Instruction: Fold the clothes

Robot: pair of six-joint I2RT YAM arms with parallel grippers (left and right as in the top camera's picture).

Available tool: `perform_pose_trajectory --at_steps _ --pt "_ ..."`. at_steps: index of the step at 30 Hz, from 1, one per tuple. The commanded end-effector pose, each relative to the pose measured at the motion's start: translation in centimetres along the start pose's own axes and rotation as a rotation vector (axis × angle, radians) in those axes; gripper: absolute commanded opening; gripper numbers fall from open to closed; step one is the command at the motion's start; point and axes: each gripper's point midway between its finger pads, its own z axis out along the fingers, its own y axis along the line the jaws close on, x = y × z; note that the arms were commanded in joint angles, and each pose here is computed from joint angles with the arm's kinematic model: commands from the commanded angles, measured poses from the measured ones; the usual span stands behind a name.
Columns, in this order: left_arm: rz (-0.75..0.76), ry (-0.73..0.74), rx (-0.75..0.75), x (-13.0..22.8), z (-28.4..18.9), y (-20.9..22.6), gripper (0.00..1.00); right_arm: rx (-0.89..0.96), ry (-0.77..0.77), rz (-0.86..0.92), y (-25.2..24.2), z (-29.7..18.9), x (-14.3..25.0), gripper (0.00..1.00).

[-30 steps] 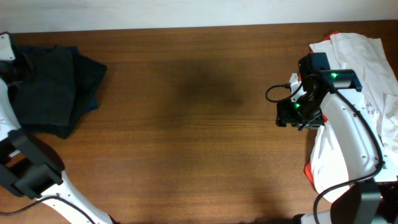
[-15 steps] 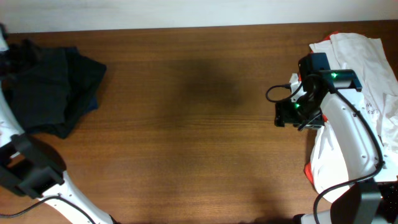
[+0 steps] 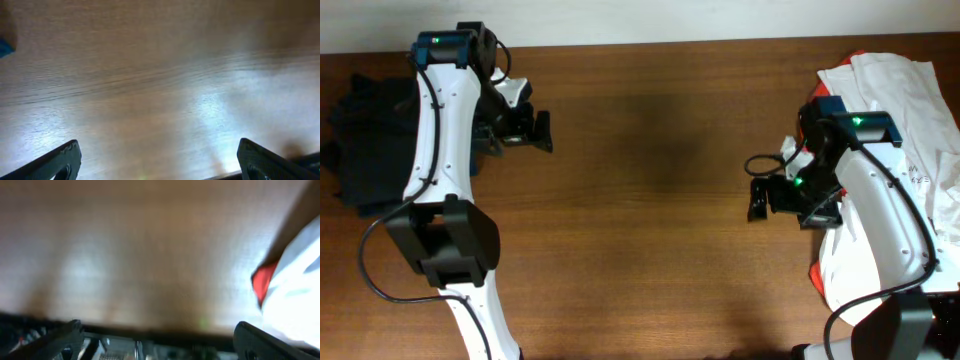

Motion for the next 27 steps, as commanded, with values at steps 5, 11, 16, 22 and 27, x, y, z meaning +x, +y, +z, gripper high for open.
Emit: perform_pose_trajectory --at_steps 5,11,16,22,27 --pt "-0.063 0.102 -0.064 8.1 0.4 0.8 0.99 -0.007 -0.298 -0.057 0.3 -3.5 0.1 0.99" --pt "-0.172 -0.301 -0.233 13.6 -0.7 3.2 0.99 0.047 -0.756 -0.02 -1.3 -8.3 3.1 0.99" --pt "-0.13 -0.759 -0.213 18.0 -5.3 1.9 0.99 0.06 -0.96 -0.028 -2.1 -9.4 6.1 0.99" --pt "-0.102 -1.037 -0.197 21.8 -10.1 0.7 0.99 0.06 -0.951 -0.027 -2.2 -9.2 6.6 0.99" --pt "-0.101 -1.048 -0.196 22.0 -10.3 0.6 0.99 0.06 -0.951 -0.027 -2.2 -9.2 6.6 0.98"
